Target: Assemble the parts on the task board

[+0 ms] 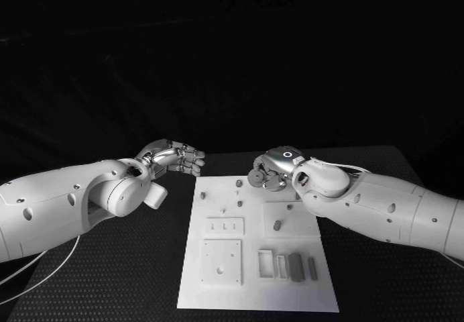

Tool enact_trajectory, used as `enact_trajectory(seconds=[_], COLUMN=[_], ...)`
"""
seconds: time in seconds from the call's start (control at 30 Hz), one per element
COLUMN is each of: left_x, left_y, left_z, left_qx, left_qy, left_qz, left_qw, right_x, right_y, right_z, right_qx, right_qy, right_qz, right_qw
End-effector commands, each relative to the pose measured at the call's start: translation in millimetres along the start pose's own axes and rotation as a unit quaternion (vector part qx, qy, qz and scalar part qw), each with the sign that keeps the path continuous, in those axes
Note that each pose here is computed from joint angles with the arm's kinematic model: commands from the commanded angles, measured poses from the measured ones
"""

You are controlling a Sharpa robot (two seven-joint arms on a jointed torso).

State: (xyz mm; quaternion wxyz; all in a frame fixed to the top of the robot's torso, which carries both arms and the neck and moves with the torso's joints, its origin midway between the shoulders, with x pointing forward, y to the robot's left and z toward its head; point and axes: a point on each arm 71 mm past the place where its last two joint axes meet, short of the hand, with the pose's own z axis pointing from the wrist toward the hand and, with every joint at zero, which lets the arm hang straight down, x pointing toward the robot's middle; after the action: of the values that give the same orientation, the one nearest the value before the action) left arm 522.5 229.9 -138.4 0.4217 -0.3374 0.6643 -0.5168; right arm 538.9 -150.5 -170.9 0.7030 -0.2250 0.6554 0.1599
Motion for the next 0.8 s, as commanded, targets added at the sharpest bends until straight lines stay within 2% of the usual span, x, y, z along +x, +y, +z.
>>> enact_trajectory(seconds=[0.03, 0.2, 0.37, 0.8], left_x=[2.0, 2.9, 3.8, 4.9], left_y=[-2.2, -2.5, -2.7, -3.0], left_z=[0.5, 1.1, 2.0, 2.0], left_qx=[0.006, 0.006, 0.007, 0.007], left_qy=[0.004, 0.004, 0.006, 0.007], left_qz=[0.001, 0.001, 0.001, 0.001], left_qw=[1.000, 1.000, 1.000, 1.000], right_x=[-3.3, -2.1, 7.3, 21.0], right_y=[12.2, 32.0, 46.4, 57.1], right_z=[6.1, 16.2, 21.8, 25.2], right_qx=[-0.011, -0.027, -0.040, -0.049], right_qy=[-0.018, -0.021, -0.012, 0.002], right_qz=[-0.029, -0.036, -0.040, -0.047], right_qw=[0.999, 0.999, 0.998, 0.998])
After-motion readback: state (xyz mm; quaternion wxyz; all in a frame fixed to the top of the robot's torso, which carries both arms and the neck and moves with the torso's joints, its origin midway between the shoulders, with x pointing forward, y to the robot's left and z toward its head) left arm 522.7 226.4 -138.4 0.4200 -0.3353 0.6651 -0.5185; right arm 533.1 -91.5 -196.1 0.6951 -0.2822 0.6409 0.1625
